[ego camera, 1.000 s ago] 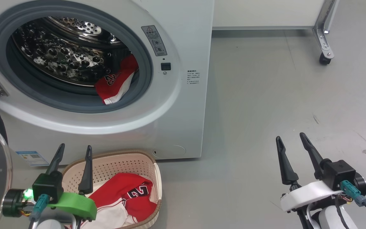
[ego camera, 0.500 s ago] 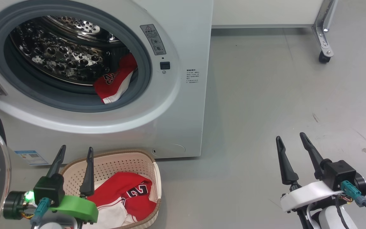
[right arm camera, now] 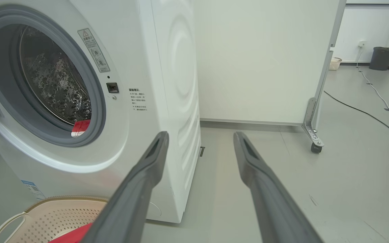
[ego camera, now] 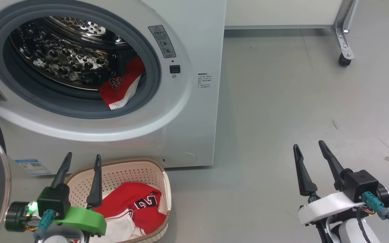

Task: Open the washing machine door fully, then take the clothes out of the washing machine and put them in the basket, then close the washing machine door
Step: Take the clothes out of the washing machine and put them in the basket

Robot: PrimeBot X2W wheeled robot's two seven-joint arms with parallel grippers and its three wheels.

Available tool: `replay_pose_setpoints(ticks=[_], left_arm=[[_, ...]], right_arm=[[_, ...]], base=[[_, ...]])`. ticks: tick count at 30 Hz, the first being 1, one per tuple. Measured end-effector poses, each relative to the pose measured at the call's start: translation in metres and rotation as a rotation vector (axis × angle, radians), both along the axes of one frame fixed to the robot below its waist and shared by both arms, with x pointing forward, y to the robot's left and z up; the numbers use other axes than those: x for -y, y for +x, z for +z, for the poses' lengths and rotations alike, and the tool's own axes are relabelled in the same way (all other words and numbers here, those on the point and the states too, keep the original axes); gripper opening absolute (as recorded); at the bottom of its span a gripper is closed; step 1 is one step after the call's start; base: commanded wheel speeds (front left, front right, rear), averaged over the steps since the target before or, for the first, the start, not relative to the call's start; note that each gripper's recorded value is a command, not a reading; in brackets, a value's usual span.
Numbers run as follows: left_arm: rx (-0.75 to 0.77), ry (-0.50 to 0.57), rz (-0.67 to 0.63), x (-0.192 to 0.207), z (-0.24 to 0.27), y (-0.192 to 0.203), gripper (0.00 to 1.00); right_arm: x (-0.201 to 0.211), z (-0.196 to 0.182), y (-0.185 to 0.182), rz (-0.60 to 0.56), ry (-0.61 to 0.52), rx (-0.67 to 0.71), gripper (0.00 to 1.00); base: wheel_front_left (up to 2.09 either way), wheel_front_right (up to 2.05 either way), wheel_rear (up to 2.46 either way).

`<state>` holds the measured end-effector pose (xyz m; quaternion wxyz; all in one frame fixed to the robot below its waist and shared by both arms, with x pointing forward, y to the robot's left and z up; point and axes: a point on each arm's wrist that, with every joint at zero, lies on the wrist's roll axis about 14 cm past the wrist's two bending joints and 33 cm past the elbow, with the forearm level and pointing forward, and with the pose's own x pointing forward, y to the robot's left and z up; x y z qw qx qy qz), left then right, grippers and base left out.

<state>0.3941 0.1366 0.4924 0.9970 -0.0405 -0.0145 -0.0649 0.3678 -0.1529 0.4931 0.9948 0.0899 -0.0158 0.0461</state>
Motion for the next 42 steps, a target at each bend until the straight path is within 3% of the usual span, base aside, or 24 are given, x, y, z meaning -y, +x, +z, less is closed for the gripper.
replay_pose_setpoints(ticks=[42], left_arm=[[-0.024, -0.009, -0.006, 0.0043, -0.0080, -0.0008, 1.00]], right_arm=[[0.0027, -0.0045, 0.0004, -0.007, 0.001, -0.014, 1.00]], base=[[0.00, 0.00, 0.00]])
